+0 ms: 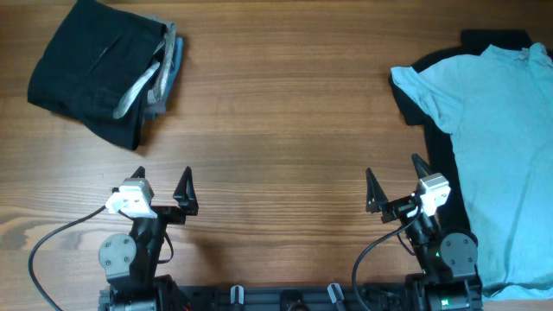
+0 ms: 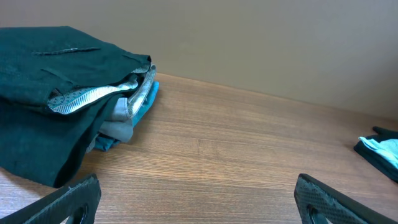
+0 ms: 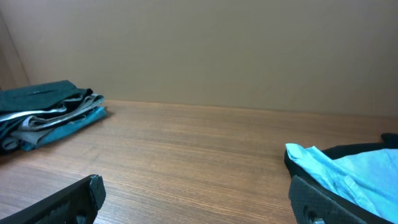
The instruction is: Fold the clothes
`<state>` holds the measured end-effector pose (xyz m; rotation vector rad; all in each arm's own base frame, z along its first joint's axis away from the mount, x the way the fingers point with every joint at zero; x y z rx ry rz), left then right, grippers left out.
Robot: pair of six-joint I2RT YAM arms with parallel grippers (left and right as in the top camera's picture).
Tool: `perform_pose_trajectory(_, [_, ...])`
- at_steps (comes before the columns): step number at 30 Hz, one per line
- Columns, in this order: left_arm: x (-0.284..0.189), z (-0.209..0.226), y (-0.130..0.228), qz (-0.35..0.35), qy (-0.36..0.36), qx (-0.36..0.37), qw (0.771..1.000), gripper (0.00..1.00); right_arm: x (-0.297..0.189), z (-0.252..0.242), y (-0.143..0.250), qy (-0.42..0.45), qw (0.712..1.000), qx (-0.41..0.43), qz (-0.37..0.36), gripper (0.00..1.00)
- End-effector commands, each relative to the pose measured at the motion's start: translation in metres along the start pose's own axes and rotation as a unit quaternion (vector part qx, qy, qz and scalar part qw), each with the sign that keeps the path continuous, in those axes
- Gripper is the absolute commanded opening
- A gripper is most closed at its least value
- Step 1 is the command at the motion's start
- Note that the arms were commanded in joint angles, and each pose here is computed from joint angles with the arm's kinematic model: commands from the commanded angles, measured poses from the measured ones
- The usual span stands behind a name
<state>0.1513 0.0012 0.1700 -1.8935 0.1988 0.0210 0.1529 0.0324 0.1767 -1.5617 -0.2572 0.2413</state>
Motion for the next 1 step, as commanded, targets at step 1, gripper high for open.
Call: perform_pose_trajectory(1, [0.0005,-0.0011,0.0017,0.001,0.008,-0.004,1.000,1.00,-0.0004,-0.0006,-0.0012,0.005,1.000,-0.006,-0.005,1.00])
Point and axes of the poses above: each gripper's point midway between its finger pads, its own x axis out along the fingers, its own z axis along the line the jaws close on, y = z × x, the point moved 9 cm from there along -x, back along the fingers, and after that the axes turned 4 degrees about -x, right-handed, at the moved point
